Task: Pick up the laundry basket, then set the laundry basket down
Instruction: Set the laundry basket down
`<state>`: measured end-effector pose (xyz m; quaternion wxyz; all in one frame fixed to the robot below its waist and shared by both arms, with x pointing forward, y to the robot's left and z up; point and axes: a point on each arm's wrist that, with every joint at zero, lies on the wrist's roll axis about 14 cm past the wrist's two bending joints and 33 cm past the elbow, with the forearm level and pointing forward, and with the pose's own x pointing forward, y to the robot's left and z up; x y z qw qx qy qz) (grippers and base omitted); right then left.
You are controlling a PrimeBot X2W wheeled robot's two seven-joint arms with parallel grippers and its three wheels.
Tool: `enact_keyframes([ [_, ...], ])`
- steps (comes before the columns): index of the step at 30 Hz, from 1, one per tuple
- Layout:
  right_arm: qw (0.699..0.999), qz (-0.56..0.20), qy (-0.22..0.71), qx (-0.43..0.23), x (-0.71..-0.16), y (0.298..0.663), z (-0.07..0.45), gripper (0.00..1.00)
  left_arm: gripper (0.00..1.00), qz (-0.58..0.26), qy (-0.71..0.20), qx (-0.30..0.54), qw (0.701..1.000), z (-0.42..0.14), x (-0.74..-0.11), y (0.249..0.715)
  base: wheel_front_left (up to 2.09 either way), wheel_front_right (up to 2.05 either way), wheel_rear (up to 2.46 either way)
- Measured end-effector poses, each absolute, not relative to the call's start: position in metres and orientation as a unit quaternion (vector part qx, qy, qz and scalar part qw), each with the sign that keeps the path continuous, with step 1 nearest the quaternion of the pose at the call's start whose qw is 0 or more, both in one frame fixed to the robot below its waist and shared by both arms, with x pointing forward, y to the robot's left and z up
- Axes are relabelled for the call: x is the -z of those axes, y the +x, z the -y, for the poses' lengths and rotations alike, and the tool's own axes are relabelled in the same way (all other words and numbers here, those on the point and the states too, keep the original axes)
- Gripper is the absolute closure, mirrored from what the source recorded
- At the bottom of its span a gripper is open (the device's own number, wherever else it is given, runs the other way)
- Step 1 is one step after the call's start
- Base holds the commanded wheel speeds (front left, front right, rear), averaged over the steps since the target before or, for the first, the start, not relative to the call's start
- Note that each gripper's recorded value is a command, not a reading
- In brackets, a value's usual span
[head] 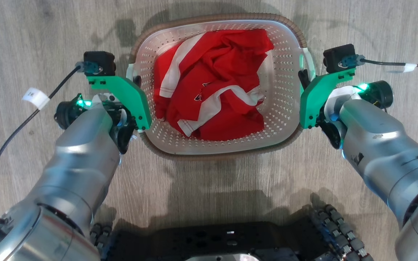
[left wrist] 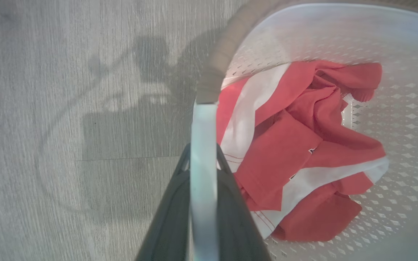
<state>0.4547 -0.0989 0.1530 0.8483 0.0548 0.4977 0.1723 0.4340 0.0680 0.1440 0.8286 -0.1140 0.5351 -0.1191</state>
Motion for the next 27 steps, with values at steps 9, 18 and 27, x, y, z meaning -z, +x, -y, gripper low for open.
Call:
enact_keyframes([
  [9,0.847,-0.495,0.062,-0.182,-0.157,0.457,0.092,0.00,0.00,-0.532,-0.113,0.120,0.831,-0.070,-0.147,0.435,0.00,0.00,0.00],
  [18,0.857,-0.477,0.062,-0.185,-0.169,0.461,0.095,0.00,0.00,-0.508,-0.121,0.121,0.844,-0.070,-0.164,0.451,0.00,0.00,0.00],
  [27,0.867,-0.459,0.054,-0.187,-0.195,0.456,0.097,0.00,0.00,-0.487,-0.116,0.113,0.858,-0.073,-0.190,0.452,0.00,0.00,0.00],
])
